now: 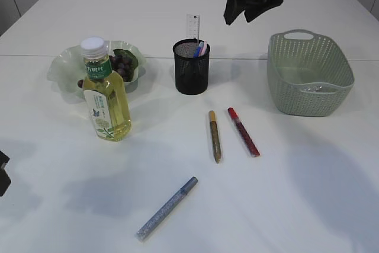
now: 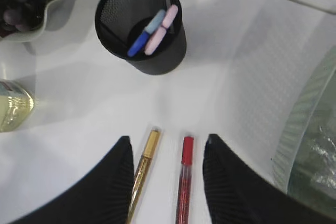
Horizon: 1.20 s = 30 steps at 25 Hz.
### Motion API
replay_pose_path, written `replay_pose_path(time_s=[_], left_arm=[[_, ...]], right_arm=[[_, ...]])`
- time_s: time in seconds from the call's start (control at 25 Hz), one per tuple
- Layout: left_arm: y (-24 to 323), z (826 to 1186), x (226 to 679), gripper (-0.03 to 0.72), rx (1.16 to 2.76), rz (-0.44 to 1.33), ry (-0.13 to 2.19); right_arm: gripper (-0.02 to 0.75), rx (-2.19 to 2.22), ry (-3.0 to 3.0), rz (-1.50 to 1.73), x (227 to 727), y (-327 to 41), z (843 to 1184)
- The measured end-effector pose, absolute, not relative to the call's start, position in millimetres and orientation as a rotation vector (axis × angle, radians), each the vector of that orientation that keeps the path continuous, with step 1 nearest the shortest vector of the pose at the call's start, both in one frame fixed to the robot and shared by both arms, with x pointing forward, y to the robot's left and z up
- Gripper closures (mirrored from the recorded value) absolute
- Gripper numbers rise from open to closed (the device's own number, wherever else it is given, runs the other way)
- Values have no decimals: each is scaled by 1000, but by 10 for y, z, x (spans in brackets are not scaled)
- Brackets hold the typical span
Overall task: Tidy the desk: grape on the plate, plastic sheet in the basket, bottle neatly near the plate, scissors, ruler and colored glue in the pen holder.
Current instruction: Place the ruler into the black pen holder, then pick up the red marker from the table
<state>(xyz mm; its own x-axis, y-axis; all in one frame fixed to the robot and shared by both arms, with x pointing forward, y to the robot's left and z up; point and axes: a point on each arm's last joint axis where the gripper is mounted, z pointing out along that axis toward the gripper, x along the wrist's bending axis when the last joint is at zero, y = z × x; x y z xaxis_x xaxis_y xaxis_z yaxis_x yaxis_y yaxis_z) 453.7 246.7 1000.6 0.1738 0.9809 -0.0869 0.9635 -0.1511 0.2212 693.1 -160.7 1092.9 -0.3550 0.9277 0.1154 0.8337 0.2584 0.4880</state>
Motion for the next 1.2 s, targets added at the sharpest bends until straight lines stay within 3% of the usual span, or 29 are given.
replay_pose_path(time_s=[0.2, 0.4, 0.8, 1.2], left_arm=[[2467, 10006, 4537, 358, 2223, 113, 1882], [2464, 10006, 4536, 358, 2219, 109, 1883], [2428, 10010, 4534, 368, 2170, 63, 1896], [2419, 10012, 4534, 377, 2158, 53, 1898]], right_arm=[[449, 1701, 2329, 557, 6822, -1440, 10789], [462, 1738, 2398, 389, 6741, -1419, 10429], [383, 1760, 2436, 221, 6699, -1474, 9887], [372, 1827, 2492, 92, 6794, -1426, 9232]])
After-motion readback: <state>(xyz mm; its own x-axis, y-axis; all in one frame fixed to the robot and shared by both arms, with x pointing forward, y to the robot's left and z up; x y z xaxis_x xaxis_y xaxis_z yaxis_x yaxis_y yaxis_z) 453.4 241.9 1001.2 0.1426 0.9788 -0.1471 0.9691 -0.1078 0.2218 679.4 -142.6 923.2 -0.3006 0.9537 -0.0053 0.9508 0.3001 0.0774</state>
